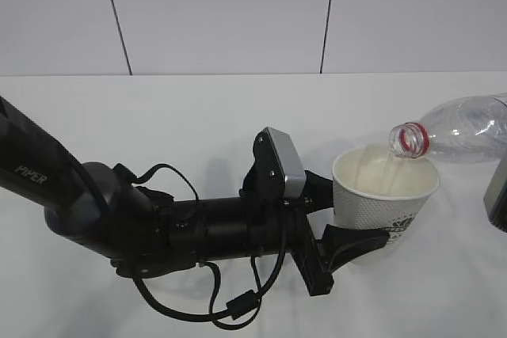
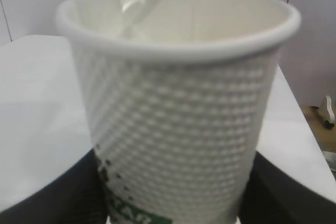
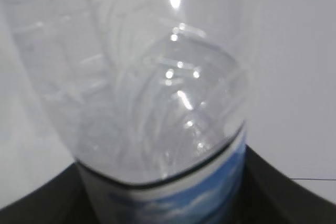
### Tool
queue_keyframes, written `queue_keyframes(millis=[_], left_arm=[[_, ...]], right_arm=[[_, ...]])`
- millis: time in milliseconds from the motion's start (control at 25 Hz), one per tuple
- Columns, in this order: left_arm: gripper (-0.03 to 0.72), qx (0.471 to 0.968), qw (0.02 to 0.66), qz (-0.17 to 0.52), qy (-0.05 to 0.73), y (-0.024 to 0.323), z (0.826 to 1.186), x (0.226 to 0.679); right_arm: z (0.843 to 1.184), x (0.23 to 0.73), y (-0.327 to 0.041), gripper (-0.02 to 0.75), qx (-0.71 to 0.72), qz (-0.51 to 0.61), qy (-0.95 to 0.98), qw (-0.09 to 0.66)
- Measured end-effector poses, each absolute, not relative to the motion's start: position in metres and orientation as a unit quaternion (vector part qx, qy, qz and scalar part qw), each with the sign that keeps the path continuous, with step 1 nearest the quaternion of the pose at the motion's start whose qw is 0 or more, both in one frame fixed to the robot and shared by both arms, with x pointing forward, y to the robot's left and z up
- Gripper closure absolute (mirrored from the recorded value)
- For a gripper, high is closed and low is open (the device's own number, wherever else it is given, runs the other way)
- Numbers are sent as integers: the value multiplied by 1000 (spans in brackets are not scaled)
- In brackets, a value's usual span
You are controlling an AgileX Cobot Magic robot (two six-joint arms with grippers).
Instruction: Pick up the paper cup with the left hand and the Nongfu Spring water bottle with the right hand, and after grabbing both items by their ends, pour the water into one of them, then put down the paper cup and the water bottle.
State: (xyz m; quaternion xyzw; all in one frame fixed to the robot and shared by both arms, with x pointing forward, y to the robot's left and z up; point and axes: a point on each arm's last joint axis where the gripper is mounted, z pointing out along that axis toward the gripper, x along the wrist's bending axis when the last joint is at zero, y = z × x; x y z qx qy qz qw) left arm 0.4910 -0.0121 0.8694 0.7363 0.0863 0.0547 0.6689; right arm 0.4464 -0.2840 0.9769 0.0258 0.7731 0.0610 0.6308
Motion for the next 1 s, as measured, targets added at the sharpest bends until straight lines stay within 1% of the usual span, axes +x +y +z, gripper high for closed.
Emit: queue_keyframes(millis=[1000], left_arm=[[217, 736, 669, 55, 86, -12, 869, 491]], right_arm=[[977, 446, -284, 288, 23, 59, 771, 633]])
